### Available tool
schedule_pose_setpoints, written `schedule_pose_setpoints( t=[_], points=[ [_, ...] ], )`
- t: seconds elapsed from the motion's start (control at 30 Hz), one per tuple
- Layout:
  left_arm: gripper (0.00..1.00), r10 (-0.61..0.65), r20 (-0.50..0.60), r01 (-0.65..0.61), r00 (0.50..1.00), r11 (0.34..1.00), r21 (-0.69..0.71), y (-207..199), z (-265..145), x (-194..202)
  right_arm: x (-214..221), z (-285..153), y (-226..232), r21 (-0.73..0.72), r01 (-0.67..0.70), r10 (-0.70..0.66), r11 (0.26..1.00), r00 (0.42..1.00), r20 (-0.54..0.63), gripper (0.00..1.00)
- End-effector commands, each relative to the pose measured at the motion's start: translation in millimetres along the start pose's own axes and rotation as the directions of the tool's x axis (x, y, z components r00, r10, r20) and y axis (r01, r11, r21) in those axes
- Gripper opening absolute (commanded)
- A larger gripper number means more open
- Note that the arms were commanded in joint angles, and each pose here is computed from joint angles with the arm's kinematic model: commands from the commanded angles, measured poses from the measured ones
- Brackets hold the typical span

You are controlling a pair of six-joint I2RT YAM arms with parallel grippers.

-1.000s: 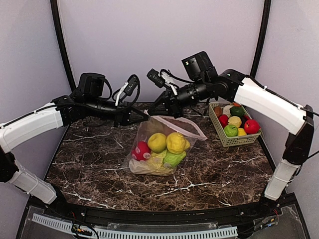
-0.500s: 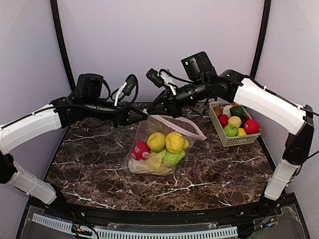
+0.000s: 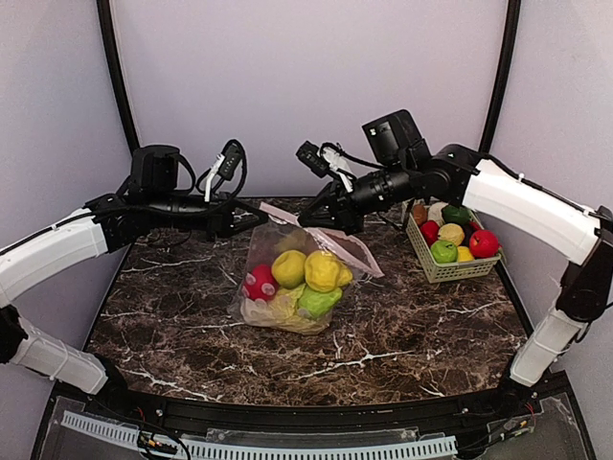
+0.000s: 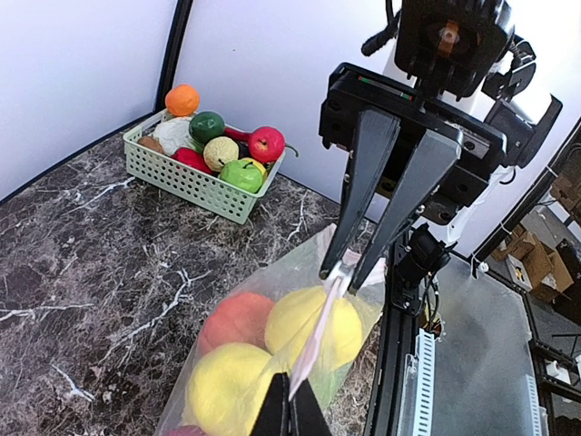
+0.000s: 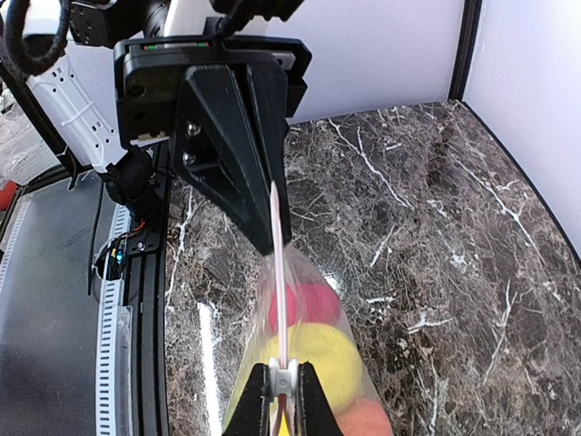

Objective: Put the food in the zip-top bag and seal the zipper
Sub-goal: Zip the zipper on the zipper food storage bag.

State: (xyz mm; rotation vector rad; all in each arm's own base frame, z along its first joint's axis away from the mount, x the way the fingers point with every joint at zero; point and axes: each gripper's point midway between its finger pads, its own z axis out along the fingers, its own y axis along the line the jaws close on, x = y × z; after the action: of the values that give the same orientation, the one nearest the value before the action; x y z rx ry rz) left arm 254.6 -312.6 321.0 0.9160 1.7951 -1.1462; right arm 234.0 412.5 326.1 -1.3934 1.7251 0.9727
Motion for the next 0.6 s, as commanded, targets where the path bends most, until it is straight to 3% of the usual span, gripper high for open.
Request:
schedule_pose_setpoints(
  t=[0.0,0.57],
  points=[
    [0.01,0.03,0.106,-0.023,0.994,0.998,-0.064,6,-24,-27,10,-24,-9,0.072,-0.043,0.044,0.996,0.999,-0.013,0.0],
    [0.01,0.0,0.147,0.026,0.989,0.984,-0.176,34,-43,-34,48,-34,-11,0.13,-0.136,0.144,0.982,0.988,-0.061,0.0]
  ],
)
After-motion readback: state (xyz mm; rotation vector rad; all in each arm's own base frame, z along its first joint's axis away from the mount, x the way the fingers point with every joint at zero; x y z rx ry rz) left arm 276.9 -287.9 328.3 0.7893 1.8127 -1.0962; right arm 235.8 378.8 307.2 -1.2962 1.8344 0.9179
